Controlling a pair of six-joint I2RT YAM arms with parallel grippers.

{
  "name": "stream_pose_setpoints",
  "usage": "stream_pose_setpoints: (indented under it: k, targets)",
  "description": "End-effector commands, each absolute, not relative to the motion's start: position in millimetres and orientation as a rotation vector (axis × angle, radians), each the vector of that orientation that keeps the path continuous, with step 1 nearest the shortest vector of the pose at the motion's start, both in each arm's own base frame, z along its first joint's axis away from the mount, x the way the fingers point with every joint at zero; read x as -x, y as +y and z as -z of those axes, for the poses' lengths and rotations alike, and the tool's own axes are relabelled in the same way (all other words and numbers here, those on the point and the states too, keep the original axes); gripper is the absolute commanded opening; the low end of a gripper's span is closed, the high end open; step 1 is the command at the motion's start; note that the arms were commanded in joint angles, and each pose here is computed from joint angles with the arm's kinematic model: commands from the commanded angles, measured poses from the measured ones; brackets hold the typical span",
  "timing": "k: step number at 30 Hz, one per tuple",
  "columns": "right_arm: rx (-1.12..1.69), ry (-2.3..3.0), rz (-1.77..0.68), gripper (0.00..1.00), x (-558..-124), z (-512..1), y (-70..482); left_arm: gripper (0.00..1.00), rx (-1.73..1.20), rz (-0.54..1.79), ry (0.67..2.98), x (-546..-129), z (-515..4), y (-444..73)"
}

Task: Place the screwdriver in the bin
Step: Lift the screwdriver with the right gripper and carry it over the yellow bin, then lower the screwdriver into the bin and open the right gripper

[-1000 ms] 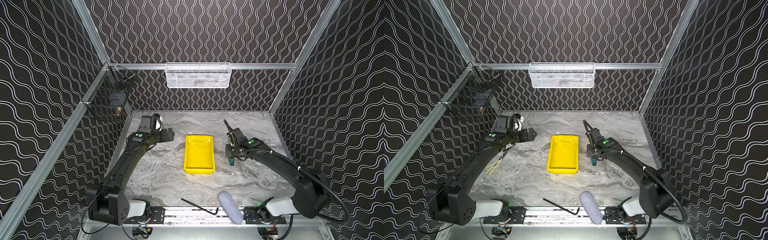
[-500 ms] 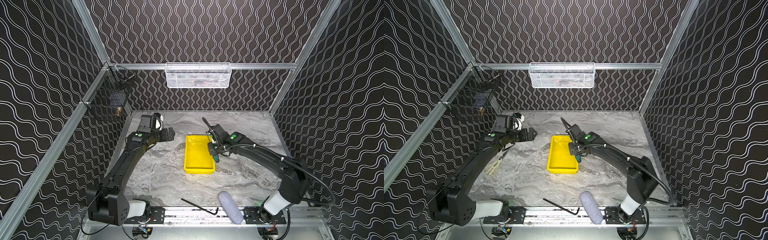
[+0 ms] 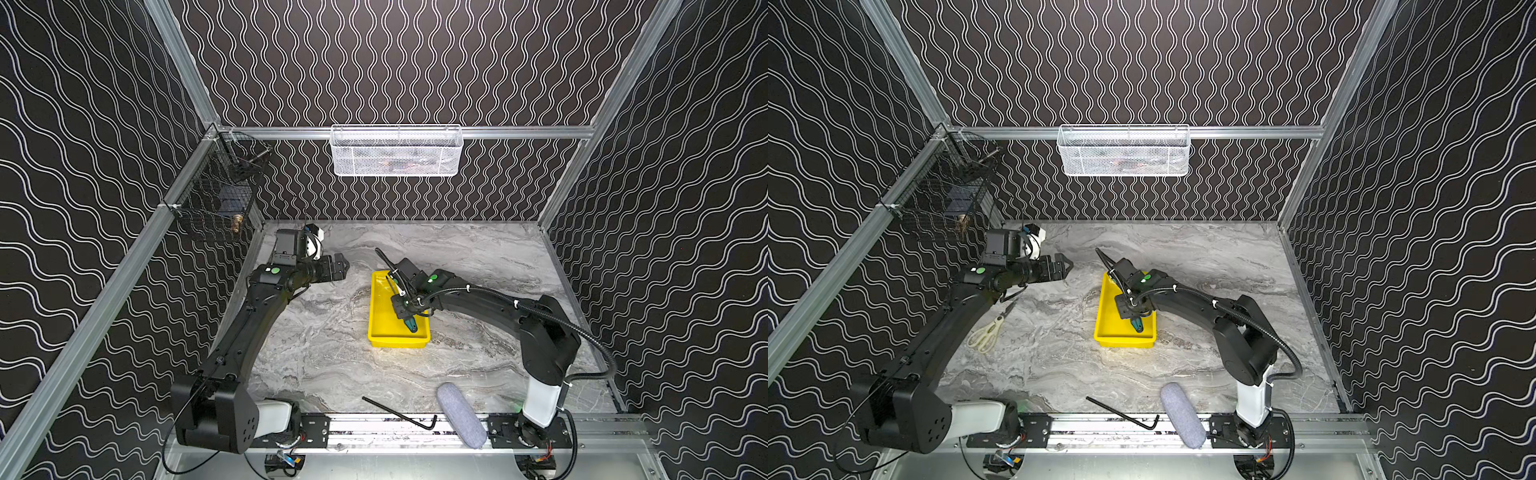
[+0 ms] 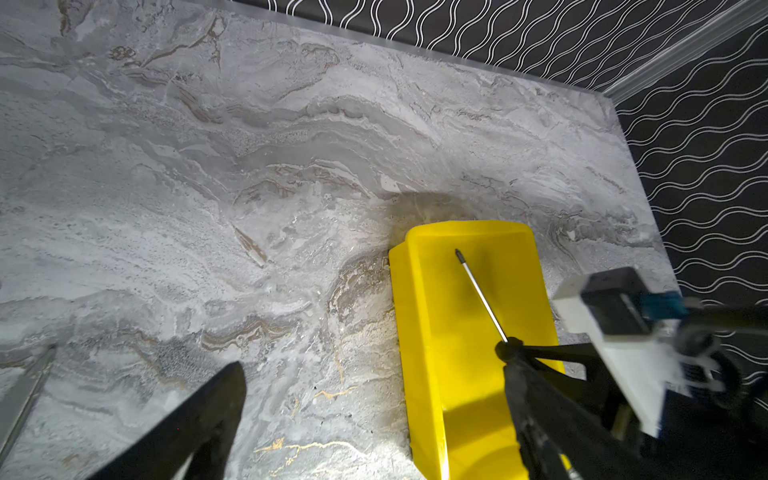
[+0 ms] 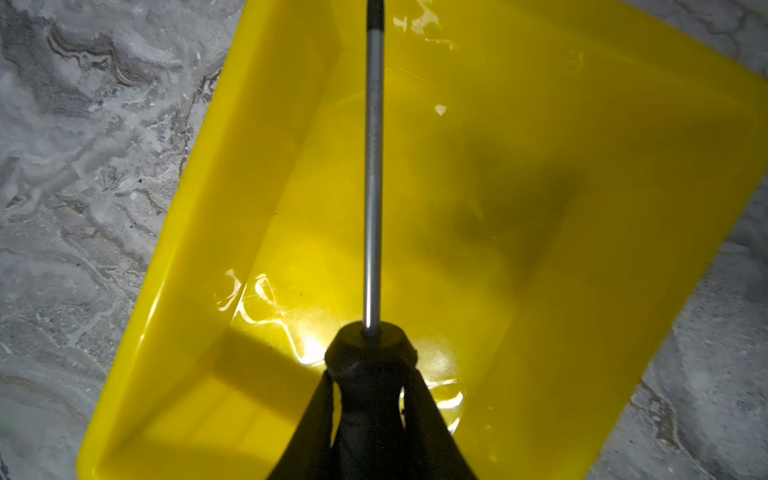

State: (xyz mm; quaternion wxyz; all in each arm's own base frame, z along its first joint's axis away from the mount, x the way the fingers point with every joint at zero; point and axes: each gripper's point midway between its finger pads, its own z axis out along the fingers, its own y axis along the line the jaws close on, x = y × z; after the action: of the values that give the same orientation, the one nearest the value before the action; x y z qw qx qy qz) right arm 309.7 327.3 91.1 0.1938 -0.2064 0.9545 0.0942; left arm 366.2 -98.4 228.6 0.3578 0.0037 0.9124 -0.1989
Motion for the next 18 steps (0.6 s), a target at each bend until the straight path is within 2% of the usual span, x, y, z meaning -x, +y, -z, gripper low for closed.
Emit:
stream_pose_setpoints:
  k: [1, 8, 18]
  targets:
    - [0.570, 2.644, -0.305, 0.08, -315.7, -94.4, 337.0, 0.99, -0.024, 0.554, 2.324, -368.4, -235.9, -102.9]
    - [0.583, 2.694, -0.266, 0.09, -317.5, -59.0, 339.4, 0.99, -0.015, 0.568, 2.322, -368.4, -236.2, -102.7]
    - [0.584, 2.718, -0.229, 0.14, -317.6, -39.7, 336.7, 0.99, -0.011, 0.565, 2.326, -368.7, -234.5, -102.0]
